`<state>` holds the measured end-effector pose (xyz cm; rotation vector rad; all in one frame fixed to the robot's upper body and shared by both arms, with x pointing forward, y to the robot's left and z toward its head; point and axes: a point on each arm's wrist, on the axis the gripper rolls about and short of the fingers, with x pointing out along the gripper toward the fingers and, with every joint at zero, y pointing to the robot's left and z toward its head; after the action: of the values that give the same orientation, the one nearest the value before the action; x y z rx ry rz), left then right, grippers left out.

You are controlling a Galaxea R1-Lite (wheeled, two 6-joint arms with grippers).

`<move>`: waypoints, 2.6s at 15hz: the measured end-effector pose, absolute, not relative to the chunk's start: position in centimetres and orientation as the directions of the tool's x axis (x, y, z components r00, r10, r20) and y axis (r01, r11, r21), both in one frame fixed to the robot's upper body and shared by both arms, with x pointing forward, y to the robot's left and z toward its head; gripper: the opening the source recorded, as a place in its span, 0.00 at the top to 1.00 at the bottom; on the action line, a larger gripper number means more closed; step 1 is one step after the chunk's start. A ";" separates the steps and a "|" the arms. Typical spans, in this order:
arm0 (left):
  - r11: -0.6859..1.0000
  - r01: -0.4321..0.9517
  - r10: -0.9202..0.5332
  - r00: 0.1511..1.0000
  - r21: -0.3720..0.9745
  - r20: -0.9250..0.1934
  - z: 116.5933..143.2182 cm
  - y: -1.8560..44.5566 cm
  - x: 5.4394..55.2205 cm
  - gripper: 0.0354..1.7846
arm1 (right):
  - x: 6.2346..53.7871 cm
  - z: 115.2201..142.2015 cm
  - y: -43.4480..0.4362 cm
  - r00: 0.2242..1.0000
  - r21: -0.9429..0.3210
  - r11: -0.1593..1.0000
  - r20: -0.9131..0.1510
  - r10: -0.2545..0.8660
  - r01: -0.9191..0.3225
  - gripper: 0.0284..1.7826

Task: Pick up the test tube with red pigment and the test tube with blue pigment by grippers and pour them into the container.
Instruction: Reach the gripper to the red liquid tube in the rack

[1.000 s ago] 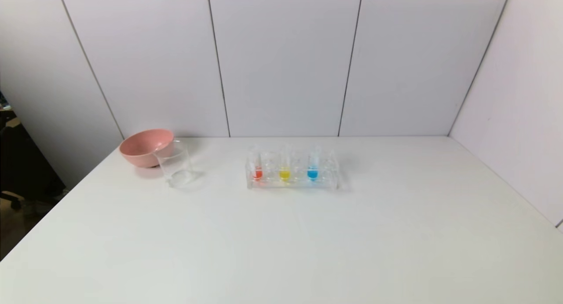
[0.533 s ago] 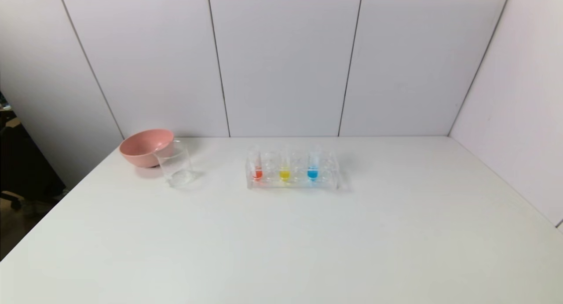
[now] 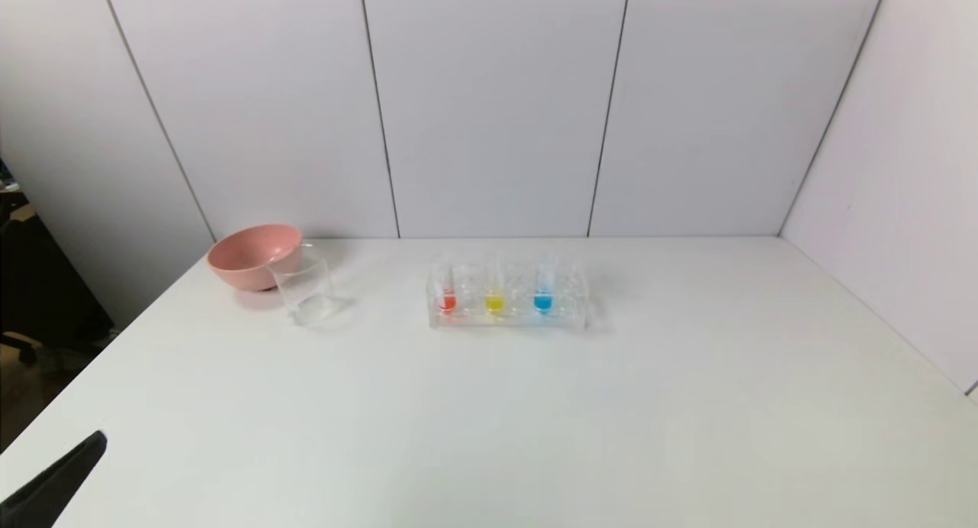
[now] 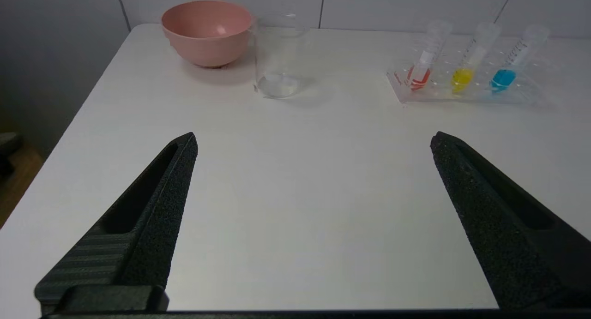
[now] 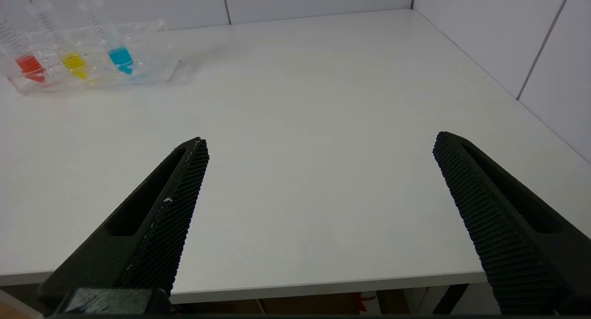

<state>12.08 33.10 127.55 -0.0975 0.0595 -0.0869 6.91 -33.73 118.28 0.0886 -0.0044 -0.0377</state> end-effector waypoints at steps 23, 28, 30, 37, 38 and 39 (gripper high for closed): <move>0.994 -0.009 -0.040 0.888 -0.105 -0.457 128.5 10.4 36.7 0.01 | 6.9 118.3 -33.7 0.999 0.088 0.995 0.003 -0.038 0.037 0.00; 0.996 -0.045 0.009 0.906 -0.075 -0.424 126.4 9.1 39.0 0.01 | 6.9 118.3 -33.7 0.999 0.089 0.995 0.003 -0.039 0.038 0.00; 0.996 -0.052 0.022 0.919 -0.066 -0.394 125.4 9.0 40.6 0.01 | 6.9 118.3 -33.7 0.999 0.088 0.995 0.003 -0.038 0.038 0.00; 0.999 -0.021 0.015 0.967 -0.024 -0.253 123.3 8.4 43.8 0.01 | 6.9 118.3 -33.7 0.999 0.088 0.995 0.003 -0.038 0.038 0.00; 1.000 -0.021 0.014 0.967 -0.023 -0.256 122.9 8.4 43.9 0.01 | 6.9 118.3 -33.7 0.999 0.088 0.995 0.003 -0.038 0.037 0.00; 1.000 -0.021 0.015 0.966 -0.021 -0.259 122.7 8.4 44.0 0.01 | 6.9 118.3 -33.7 0.999 0.089 0.995 0.003 -0.038 0.037 0.00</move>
<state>43.96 8.36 122.72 -0.0240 0.2621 0.0181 6.91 -33.73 118.28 0.0890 -0.0044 -0.0377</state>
